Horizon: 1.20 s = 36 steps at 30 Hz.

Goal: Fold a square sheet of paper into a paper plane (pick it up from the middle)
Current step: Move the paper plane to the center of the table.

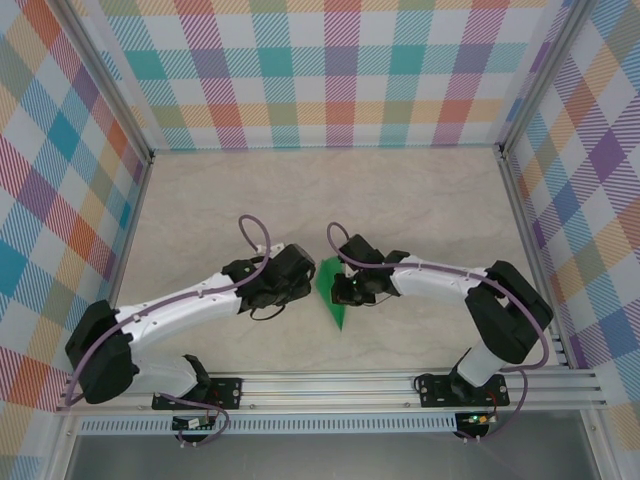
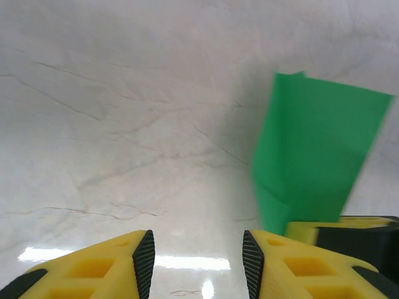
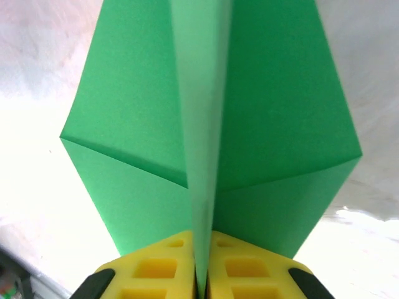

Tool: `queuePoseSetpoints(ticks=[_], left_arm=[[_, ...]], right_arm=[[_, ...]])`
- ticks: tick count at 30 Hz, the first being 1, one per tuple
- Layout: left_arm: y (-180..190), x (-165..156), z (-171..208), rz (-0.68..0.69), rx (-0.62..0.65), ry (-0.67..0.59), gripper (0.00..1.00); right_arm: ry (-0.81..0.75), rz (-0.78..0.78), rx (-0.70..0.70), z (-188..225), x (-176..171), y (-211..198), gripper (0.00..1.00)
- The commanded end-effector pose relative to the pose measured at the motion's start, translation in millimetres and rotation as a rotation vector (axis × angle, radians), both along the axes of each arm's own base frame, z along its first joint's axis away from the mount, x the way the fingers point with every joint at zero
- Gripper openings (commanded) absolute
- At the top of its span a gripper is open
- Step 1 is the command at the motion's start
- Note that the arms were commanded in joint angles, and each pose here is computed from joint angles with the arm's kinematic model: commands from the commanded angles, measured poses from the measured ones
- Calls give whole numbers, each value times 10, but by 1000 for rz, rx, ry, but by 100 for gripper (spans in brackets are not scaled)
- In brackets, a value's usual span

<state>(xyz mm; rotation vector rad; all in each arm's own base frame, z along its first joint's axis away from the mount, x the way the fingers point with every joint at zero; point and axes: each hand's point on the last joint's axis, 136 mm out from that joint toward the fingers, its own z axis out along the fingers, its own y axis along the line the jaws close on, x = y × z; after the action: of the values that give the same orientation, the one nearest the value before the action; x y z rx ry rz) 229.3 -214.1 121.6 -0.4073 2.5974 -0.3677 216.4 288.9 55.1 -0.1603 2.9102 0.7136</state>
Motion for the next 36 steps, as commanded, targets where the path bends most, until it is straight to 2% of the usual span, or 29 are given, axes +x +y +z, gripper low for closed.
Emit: queuePoseSetpoints(ticks=[1, 7, 17, 25, 36], left_arm=[[431, -14, -72, 135, 67, -21, 45], [682, -62, -90, 202, 42, -32, 47], [836, -114, -91, 224, 46, -43, 48], [851, -104, -97, 229, 41, -44, 49], [823, -99, -100, 214, 36, -37, 50]], right_arm=[[-61, -17, -213, 87, 94, -336, 11], [-56, 7, -351, -28, 252, -363, 12], [-23, 31, -356, -292, 321, -224, 14], [15, 14, -373, -491, 241, -288, 20], [85, -16, -384, -788, 85, -375, 19]])
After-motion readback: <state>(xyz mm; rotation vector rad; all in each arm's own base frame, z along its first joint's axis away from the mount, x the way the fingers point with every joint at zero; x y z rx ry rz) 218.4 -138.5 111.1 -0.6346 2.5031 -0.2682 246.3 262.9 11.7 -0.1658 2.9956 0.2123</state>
